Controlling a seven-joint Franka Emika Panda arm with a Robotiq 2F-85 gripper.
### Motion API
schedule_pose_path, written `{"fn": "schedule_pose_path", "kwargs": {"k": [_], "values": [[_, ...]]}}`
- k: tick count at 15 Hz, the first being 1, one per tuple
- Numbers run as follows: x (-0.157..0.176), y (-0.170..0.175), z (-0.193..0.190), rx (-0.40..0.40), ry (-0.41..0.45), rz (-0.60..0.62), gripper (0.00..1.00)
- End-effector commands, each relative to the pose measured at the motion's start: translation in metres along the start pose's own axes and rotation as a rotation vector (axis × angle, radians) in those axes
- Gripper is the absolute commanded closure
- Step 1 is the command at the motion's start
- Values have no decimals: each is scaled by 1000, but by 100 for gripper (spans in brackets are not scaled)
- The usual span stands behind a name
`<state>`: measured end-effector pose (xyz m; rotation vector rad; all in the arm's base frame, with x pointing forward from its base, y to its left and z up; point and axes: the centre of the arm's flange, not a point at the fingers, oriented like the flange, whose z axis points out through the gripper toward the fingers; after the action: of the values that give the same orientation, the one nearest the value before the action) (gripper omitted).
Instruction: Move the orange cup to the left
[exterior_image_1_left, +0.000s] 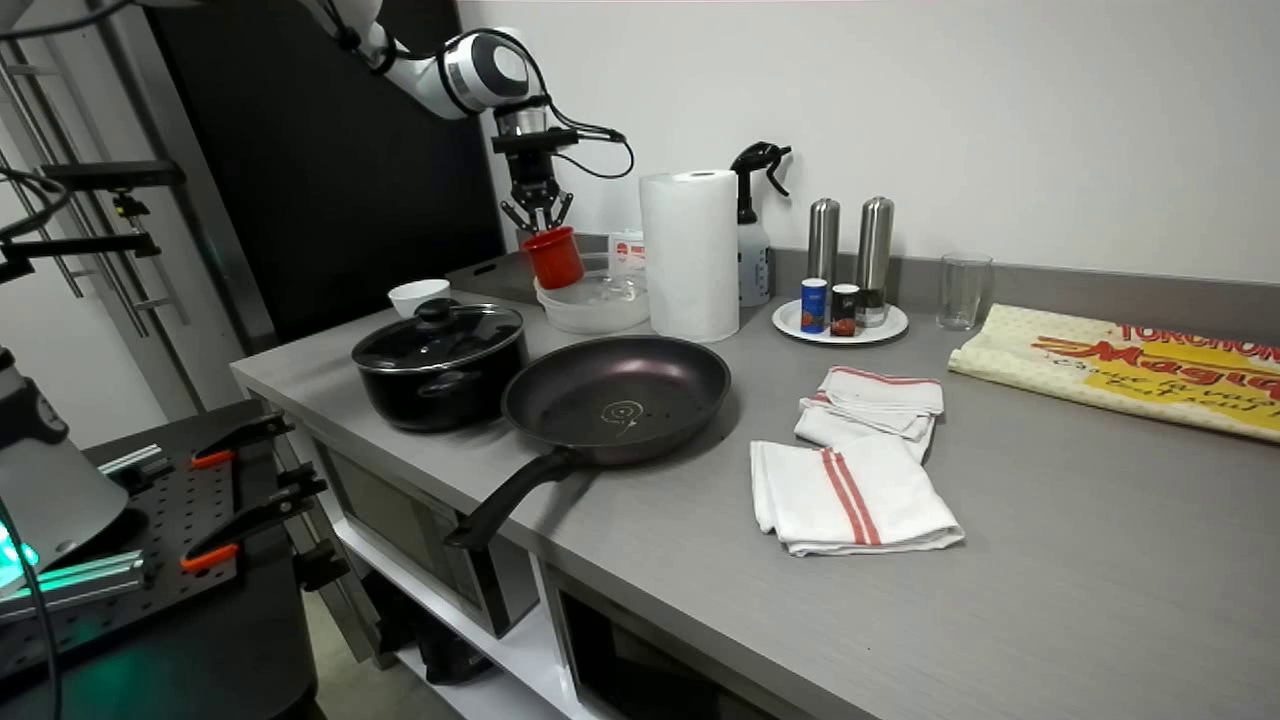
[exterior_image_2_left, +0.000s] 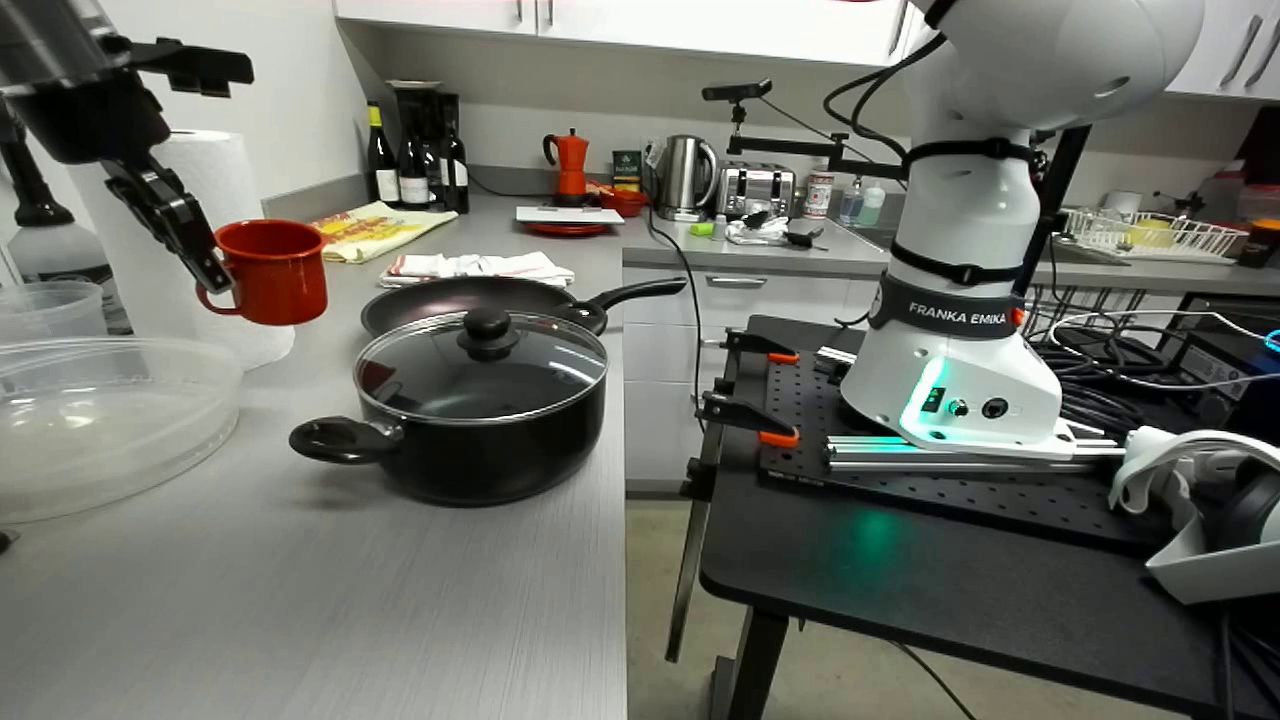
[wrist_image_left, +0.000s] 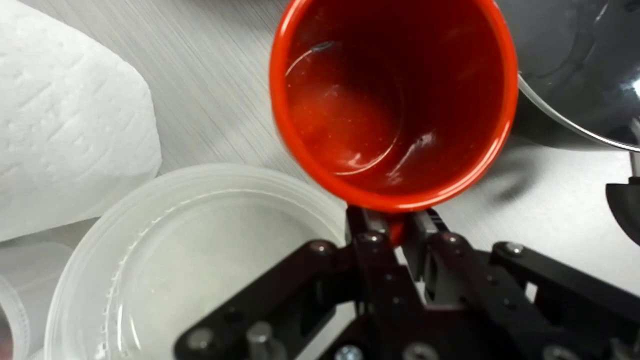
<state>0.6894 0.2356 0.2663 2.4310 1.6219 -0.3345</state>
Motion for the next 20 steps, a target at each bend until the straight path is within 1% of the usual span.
{"fn": "schedule_pose_path", "kwargs": {"k": [1, 4, 7, 9, 12, 20], "values": [[2, -26, -17, -12, -58, -55, 96], [11, -50, -23, -5, -100, -117, 96], [22, -74, -29, -24, -130, -163, 96], [29, -89, -34, -43, -132, -180, 96], [38, -108, -42, -50, -124, -200, 96], [44, -157, -49, -26, -96, -265, 96]]}}
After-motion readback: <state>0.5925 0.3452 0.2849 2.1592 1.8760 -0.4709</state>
